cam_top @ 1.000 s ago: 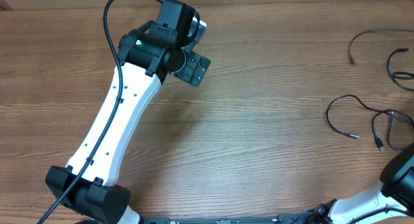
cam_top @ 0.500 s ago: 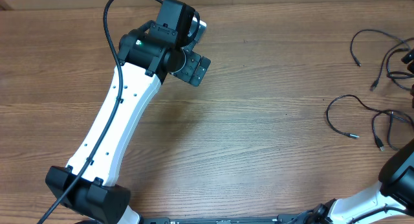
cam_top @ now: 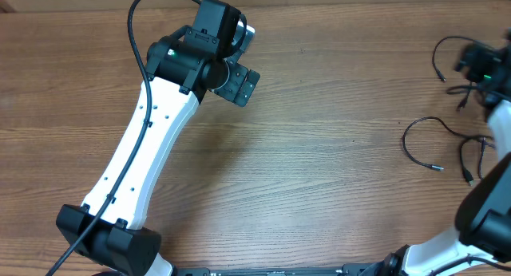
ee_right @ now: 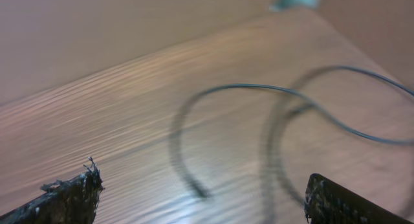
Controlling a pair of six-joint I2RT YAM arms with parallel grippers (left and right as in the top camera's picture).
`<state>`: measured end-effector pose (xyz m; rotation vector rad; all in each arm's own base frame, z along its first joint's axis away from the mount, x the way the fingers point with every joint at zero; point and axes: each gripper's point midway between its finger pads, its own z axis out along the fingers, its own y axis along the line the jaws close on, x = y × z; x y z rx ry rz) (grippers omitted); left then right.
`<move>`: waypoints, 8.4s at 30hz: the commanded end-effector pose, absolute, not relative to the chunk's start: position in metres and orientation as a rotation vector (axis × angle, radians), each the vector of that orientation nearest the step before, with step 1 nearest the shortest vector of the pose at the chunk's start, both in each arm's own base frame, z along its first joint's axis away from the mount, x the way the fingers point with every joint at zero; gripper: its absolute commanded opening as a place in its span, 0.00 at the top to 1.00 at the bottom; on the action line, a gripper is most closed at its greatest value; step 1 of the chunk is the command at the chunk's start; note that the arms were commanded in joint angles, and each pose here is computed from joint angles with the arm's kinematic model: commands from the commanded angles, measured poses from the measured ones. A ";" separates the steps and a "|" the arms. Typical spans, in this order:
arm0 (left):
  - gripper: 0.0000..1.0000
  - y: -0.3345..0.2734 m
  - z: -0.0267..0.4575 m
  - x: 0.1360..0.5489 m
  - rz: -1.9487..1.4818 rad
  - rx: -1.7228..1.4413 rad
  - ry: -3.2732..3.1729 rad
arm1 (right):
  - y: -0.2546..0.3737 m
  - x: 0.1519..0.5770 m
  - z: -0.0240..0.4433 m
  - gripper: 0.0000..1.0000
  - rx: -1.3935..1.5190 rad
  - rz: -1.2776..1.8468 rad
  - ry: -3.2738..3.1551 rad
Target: Untangle cables
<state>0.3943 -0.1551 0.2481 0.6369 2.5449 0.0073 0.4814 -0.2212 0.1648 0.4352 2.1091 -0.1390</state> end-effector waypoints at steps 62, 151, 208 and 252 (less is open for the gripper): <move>0.00 -0.159 0.243 0.393 -0.043 0.618 2.567 | 0.076 0.476 0.160 0.00 -0.188 0.063 2.345; 0.00 0.000 0.160 0.246 -0.160 -0.130 1.629 | 0.076 0.476 0.160 0.00 -0.187 0.063 2.345; 0.00 0.001 0.157 0.246 -0.124 -0.102 1.642 | 0.071 0.472 0.181 0.00 -0.186 0.036 2.306; 0.00 0.001 0.157 0.246 -0.124 -0.102 1.642 | 0.068 0.257 0.170 0.00 -0.232 0.264 1.640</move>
